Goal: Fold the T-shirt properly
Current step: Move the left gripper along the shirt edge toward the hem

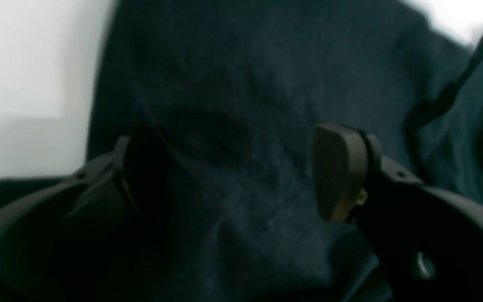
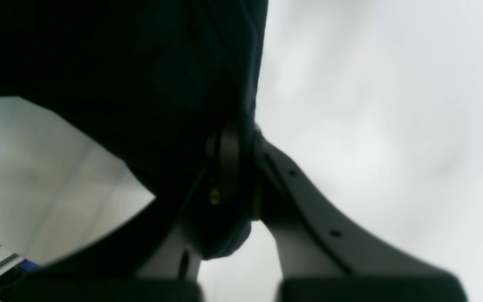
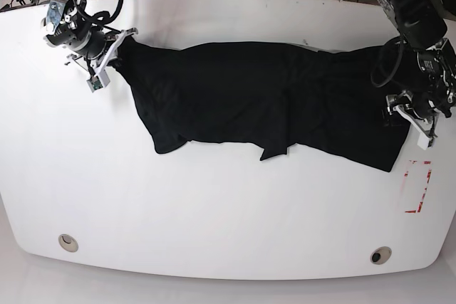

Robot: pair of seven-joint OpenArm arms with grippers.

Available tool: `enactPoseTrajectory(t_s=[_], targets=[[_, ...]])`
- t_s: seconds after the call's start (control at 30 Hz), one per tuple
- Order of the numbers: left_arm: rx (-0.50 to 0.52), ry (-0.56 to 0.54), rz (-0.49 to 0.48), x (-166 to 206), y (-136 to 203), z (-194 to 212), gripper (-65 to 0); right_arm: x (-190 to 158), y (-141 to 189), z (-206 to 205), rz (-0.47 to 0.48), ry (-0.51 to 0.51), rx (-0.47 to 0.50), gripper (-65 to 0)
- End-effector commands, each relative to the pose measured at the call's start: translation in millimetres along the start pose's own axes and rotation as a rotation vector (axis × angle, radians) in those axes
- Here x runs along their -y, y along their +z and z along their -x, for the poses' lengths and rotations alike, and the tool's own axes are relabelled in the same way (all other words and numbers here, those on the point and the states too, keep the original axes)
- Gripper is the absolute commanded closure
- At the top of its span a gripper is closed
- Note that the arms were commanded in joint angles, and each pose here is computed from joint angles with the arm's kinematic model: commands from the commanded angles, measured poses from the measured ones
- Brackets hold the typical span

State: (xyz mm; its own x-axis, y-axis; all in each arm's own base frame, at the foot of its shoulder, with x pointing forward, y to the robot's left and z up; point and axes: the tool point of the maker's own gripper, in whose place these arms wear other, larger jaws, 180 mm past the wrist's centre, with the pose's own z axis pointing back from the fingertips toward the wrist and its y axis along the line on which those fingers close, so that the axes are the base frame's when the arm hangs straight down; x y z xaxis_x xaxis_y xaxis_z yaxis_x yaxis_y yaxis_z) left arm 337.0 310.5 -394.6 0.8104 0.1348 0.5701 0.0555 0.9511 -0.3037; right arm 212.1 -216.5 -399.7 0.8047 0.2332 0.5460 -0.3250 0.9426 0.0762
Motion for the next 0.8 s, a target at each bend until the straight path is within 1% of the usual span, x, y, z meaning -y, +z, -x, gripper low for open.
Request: enactPoseTrajectory(t_s=[0.0,0.03,0.1,0.23,0.37,0.43,0.7,0.77], targets=[[0.029,-0.045,-0.012,0,8,-20,-48.7,4,6,-13,0.011,0.024,0.042,-0.7],[0.022,-0.057,-0.014,1,8,-20,-48.8,4,6,-13,0.011,0.025,0.044,-0.8],[-0.005,-0.139,-0.042,3,14,-25,-49.0,5,6,-12,0.010,0.019,0.043,-0.6],[-0.023,-0.203,-0.065,7,21,-29,-49.2,5,6,-12,0.009,0.020,0.044,-0.5],[-0.019,-0.247,-0.089,9,32,-33,-49.4,4,5,-11,0.007,0.019,0.044,-0.5],[0.009,-0.298,-0.129,8,51,-40,-49.4,3,4,-9,0.004,0.019,0.034,-0.5],[0.045,-0.315,-0.165,8,67,-47,-49.4,3,4,-9,0.005,0.018,0.034,-0.8],[0.091,-0.326,-0.186,9,78,-59,-49.8,4,4,-11,0.005,0.020,0.034,-3.1]])
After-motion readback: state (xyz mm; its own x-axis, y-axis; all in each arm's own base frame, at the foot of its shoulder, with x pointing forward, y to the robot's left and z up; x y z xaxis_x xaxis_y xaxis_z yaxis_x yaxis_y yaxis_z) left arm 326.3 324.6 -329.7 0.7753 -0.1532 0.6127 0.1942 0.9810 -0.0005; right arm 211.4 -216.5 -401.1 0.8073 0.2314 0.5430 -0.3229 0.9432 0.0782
